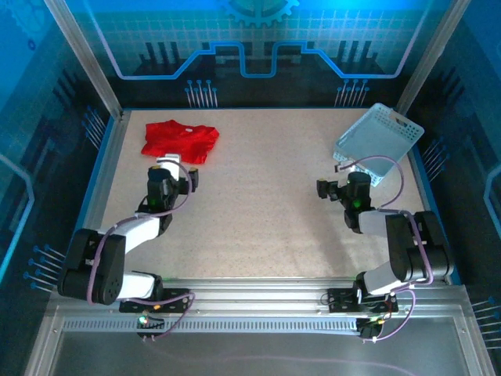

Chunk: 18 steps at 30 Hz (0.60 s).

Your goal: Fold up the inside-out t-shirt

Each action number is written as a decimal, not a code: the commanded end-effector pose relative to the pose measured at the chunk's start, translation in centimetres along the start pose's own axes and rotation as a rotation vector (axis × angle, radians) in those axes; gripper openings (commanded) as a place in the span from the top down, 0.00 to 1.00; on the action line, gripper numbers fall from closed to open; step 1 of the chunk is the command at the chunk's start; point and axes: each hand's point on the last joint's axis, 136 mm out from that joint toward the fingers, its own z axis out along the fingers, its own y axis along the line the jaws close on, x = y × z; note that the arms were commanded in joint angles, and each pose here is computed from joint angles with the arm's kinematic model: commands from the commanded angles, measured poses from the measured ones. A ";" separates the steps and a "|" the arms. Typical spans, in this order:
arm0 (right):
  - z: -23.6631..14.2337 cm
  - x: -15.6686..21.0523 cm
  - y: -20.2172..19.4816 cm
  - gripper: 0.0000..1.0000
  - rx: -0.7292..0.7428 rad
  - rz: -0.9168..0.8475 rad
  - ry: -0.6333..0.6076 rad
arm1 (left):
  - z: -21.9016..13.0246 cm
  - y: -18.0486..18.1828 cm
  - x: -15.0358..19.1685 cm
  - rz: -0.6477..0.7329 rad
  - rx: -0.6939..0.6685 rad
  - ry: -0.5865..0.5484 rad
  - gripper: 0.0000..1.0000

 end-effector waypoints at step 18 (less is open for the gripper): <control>0.0 -2.1 0.0 0.00 -0.019 -0.007 -0.097 | 2.2 1.5 3.3 -0.113 0.016 -0.019 0.01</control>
